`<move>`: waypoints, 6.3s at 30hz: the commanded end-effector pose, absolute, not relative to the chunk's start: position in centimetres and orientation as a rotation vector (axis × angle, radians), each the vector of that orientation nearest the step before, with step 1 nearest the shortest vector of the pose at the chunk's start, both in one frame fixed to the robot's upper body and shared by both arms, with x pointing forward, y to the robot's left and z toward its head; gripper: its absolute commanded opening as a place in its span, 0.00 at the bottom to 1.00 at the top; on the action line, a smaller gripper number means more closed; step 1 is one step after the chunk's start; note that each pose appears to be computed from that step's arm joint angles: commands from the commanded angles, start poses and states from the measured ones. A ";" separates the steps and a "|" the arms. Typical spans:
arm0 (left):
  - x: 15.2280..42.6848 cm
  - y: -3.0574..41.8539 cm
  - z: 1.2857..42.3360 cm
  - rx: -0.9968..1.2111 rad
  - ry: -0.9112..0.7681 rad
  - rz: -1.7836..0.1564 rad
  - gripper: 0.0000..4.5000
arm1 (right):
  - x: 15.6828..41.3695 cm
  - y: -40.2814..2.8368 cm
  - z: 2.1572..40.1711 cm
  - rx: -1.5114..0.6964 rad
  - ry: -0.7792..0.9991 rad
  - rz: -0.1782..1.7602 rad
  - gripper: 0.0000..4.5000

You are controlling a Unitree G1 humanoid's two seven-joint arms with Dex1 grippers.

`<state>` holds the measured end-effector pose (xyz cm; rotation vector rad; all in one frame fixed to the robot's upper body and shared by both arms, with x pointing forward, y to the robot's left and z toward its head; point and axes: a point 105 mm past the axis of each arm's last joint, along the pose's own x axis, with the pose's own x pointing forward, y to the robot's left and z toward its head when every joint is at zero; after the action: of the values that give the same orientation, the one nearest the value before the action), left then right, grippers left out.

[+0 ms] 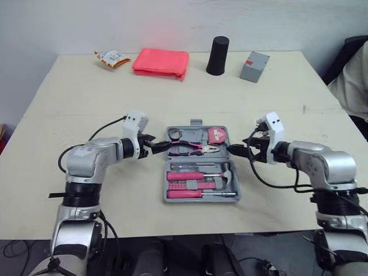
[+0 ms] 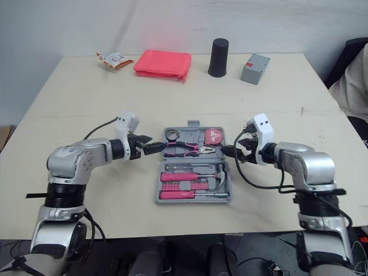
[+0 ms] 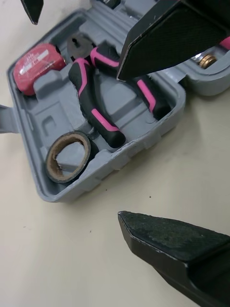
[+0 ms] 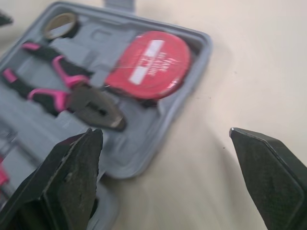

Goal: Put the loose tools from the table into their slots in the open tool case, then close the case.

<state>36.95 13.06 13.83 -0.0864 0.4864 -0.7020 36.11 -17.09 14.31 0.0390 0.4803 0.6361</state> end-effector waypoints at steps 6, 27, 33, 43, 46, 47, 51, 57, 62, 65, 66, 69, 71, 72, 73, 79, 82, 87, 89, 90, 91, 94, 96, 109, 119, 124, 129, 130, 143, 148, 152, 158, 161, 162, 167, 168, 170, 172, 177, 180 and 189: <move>37.5 13.3 13.5 -0.074 0.484 -0.673 0.99 | 37.0 -16.0 15.2 0.070 0.469 0.592 1.00; 36.9 10.5 12.4 -0.065 0.520 -0.763 0.00 | 37.5 -15.0 14.7 0.055 0.480 0.564 0.01; 37.7 10.2 15.1 -0.010 0.321 -0.781 0.00 | 37.7 -14.7 16.6 0.019 0.348 0.580 0.01; 38.0 11.1 18.5 0.344 -0.109 -0.742 0.00 | 37.3 -15.4 18.9 -0.253 -0.014 0.533 0.01; 37.0 11.7 17.6 0.451 -0.183 -0.721 0.00 | 36.7 -15.9 17.9 -0.364 -0.093 0.496 0.01; 36.6 12.0 17.2 0.473 -0.203 -0.713 0.00 | 36.4 -16.1 17.6 -0.388 -0.121 0.481 0.01; 35.1 12.6 16.2 0.507 -0.252 -0.662 0.00 | 35.2 -16.7 16.5 -0.495 -0.227 0.451 0.01; 32.9 13.7 16.2 0.407 -0.254 -0.590 0.18 | 32.5 -18.2 15.8 -0.490 -0.332 0.462 0.08; 25.1 16.4 17.9 0.133 -0.059 -0.737 0.68 | 26.9 -18.0 18.5 -0.475 -0.299 0.668 0.56; 21.3 19.7 18.3 -0.003 0.099 -0.753 0.88 | 22.8 -17.6 17.9 -0.347 -0.038 0.896 0.88; 21.0 20.4 18.3 -0.025 0.132 -0.740 0.88 | 21.9 -17.5 17.8 -0.313 0.022 0.939 0.88; 23.3 23.3 18.2 -0.004 0.175 -0.633 0.88 | 19.6 -18.2 16.1 -0.231 0.254 1.057 0.88; 25.2 23.9 18.2 0.027 0.178 -0.605 0.88 | 19.4 -18.4 15.3 -0.245 0.326 1.080 0.88; 25.9 23.7 18.2 0.049 0.180 -0.606 0.88 | 19.6 -18.5 14.9 -0.262 0.341 1.076 0.88; 26.7 23.4 18.1 0.087 0.176 -0.620 0.88 | 19.8 -18.5 14.6 -0.283 0.346 1.071 0.88; 33.2 19.2 17.7 0.214 0.154 -0.733 0.36 | 21.6 -17.0 12.9 -0.300 0.366 1.056 0.46; 36.1 17.0 17.7 0.274 0.141 -0.792 0.05 | 21.6 -16.2 12.0 -0.312 0.393 1.088 0.11; 40.2 13.4 17.4 0.394 0.140 -0.910 0.00 | 22.3 -15.4 11.3 -0.336 0.409 1.109 0.02; 40.9 12.0 17.0 0.420 0.148 -0.974 0.00 | 23.0 -15.4 10.8 -0.358 0.413 1.086 0.02; 40.9 11.2 16.7 0.432 0.154 -1.016 0.00 | 23.6 -15.4 10.5 -0.372 0.410 1.062 0.02; 40.9 10.5 16.4 0.444 0.161 -1.059 0.00 | 24.1 -15.4 10.2 -0.383 0.405 1.037 0.02; 40.3 9.0 15.4 0.484 0.186 -1.176 0.00 | 25.7 -15.5 9.8 -0.408 0.376 0.962 0.02; 39.7 8.5 14.8 0.500 0.200 -1.248 0.00 | 26.6 -15.8 9.8 -0.427 0.353 0.909 0.02; 38.0 8.3 19.4 0.369 0.046 -1.355 0.00 | 27.3 -19.1 11.4 -0.409 0.314 0.754 0.02; 34.3 -2.1 19.6 0.254 0.098 -1.530 0.00 | 24.7 -18.7 11.3 -0.313 0.336 0.802 0.02; 36.5 0.9 7.1 0.699 0.524 -1.257 0.00 | 24.3 -18.0 11.2 -0.293 0.330 0.802 0.02; 34.2 1.0 5.6 0.650 0.569 -1.377 0.00 | 24.0 -17.9 11.2 -0.292 0.337 0.802 0.02; 34.2 0.9 5.7 0.650 0.554 -1.380 0.00 | 24.0 -17.9 11.2 -0.293 0.339 0.802 0.02; 34.0 -0.7 7.5 0.607 0.461 -1.411 0.00 | 25.5 -15.7 12.2 -0.269 0.298 0.866 0.02; 33.8 -1.2 8.3 0.616 0.420 -1.420 0.00 | 26.5 -15.1 11.2 -0.283 0.324 0.866 0.02; 33.6 -1.5 8.7 0.624 0.402 -1.430 0.00 | 26.8 -14.8 10.7 -0.285 0.334 0.865 0.02; 33.3 -1.9 8.9 0.625 0.392 -1.442 0.00 | 27.4 -14.6 9.6 -0.279 0.356 0.840 0.02; 33.2 -2.0 8.9 0.627 0.389 -1.447 0.00 | 27.5 -14.4 9.5 -0.277 0.353 0.837 0.02; 33.1 -2.1 8.9 0.627 0.388 -1.451 0.00 | 27.6 -14.4 9.4 -0.278 0.352 0.835 0.02; 32.7 -2.4 8.7 0.638 0.388 -1.470 0.00 | 27.8 -14.3 9.1 -0.270 0.357 0.824 0.02; 32.7 -2.4 8.7 0.639 0.389 -1.472 0.00 | 27.8 -14.3 9.0 -0.267 0.361 0.822 0.02; 32.5 -2.4 8.3 0.677 0.386 -1.482 0.00 | 27.6 -14.1 8.5 -0.264 0.374 0.824 0.02; 32.2 -2.2 7.7 0.747 0.375 -1.494 0.00 | 27.4 -14.0 8.2 -0.258 0.386 0.827 0.02; 31.3 -1.8 6.4 0.839 0.371 -1.537 0.00 | 27.5 -13.8 8.3 -0.250 0.372 0.823 0.02; 31.3 -1.7 5.8 0.886 0.361 -1.537 0.00 | 27.6 -13.7 8.4 -0.240 0.365 0.821 0.02; 30.6 -4.0 9.8 0.663 0.246 -1.593 0.00 | 24.5 -14.9 9.5 -0.267 0.429 0.905 0.02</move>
<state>32.60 -3.83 12.98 0.7516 0.0835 -1.4770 24.70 -14.74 7.91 -0.2559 0.4751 0.8916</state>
